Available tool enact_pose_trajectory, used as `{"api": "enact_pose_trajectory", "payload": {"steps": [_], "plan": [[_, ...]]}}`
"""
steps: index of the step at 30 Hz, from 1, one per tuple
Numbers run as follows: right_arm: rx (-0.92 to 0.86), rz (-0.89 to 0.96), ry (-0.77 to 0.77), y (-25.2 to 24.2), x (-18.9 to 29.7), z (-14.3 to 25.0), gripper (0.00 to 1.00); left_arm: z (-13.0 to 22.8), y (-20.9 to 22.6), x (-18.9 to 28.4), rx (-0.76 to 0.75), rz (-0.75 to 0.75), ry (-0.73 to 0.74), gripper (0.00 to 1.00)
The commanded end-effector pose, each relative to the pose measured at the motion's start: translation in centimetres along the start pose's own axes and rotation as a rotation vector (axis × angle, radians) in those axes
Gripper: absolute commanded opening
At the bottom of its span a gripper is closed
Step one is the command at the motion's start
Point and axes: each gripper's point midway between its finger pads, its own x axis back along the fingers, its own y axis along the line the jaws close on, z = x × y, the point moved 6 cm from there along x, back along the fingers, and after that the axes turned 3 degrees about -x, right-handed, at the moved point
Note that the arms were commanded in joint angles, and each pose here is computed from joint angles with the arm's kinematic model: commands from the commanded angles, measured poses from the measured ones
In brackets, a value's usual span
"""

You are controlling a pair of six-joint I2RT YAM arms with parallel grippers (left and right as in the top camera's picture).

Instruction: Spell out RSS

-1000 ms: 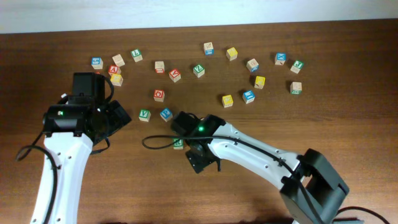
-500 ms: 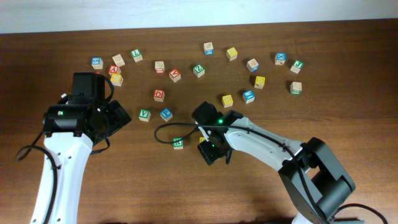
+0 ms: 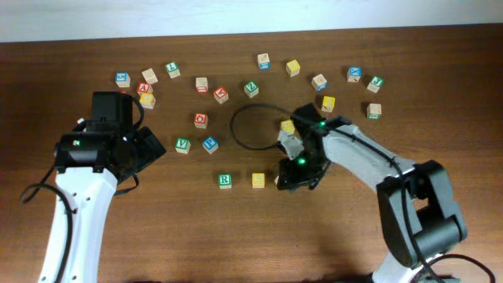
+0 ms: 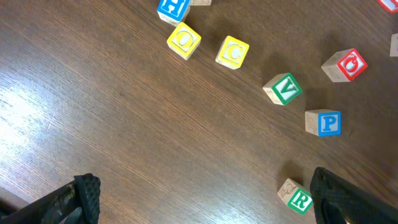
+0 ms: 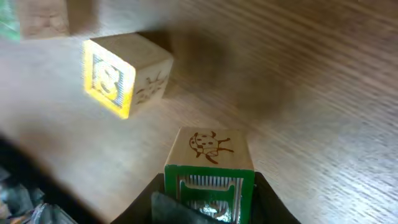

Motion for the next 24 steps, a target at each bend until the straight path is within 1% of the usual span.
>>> {"api": "enact_pose_trajectory", "payload": {"steps": [1, 2, 3, 5, 9, 10, 13, 14, 15, 16, 17, 18, 19, 20, 21, 22, 23, 24], "plan": [[0.062, -0.29, -0.073, 0.0, 2.3, -0.9, 0.27, -0.1, 0.1, 0.1, -0.008, -0.001, -0.007, 0.99], [0.096, -0.405, -0.106, 0.0, 2.8, -0.8, 0.27, -0.1, 0.1, 0.1, -0.008, -0.001, -0.007, 0.99], [0.078, -0.496, -0.143, -0.9, 2.8, -0.2, 0.27, -0.1, 0.1, 0.1, -0.008, -0.001, -0.007, 0.99], [0.008, -0.515, -0.166, -3.1, 2.2, 0.8, 0.28, -0.1, 0.1, 0.1, -0.008, -0.001, -0.007, 0.99], [-0.223, -0.54, -0.148, -7.5, 0.9, 1.7, 0.28, -0.1, 0.1, 0.1, -0.008, -0.001, -0.007, 0.99], [-0.275, -0.542, -0.138, -8.5, 0.5, 1.8, 0.31, -0.1, 0.1, 0.1, -0.008, -0.001, -0.007, 0.99], [-0.355, -0.469, -0.108, -9.9, -0.2, 2.2, 0.31, -0.1, 0.1, 0.1, -0.008, -0.001, -0.007, 0.99], [-0.389, -0.417, -0.1, -10.7, -0.3, 2.4, 0.31, -0.1, 0.1, 0.1, -0.008, -0.001, -0.007, 0.99], [-0.464, -0.326, -0.079, -12.2, -0.3, 2.8, 0.31, -0.1, 0.1, 0.1, -0.008, -0.001, -0.007, 0.99], [-0.489, -0.276, -0.065, -13.0, 0.0, 3.2, 0.31, -0.1, 0.1, 0.1, -0.008, -0.001, -0.007, 0.99], [-0.519, -0.216, -0.044, -13.8, 1.1, 3.2, 0.31, -0.1, 0.1, 0.1, -0.008, -0.001, -0.007, 0.99], [-0.534, -0.172, -0.027, -14.2, 2.1, 3.0, 0.34, -0.1, 0.1, 0.1, -0.008, -0.001, -0.007, 0.99], [-0.54, -0.136, -0.011, -14.3, 3.4, 2.6, 0.39, -0.1, 0.1, 0.1, -0.008, -0.001, -0.007, 0.99], [-0.54, -0.109, -0.002, -14.3, 4.4, 2.2, 0.49, -0.1, 0.1, 0.1, -0.008, -0.001, -0.007, 0.99], [-0.543, -0.062, 0.02, -14.1, 6.0, 1.8, 0.51, -0.1, 0.1, 0.1, -0.008, -0.001, -0.007, 0.99], [-0.555, -0.055, 0.059, -13.4, 7.5, 1.8, 0.52, -0.1, 0.1, 0.1, -0.008, -0.001, -0.007, 0.99], [-0.55, -0.057, 0.093, -12.4, 8.0, 1.9, 0.52, -0.1, 0.1, 0.1, -0.008, -0.001, -0.007, 0.99], [-0.488, -0.048, 0.136, -10.6, 7.6, 1.9, 0.54, -0.1, 0.1, 0.1, -0.008, -0.001, -0.007, 0.99]]}}
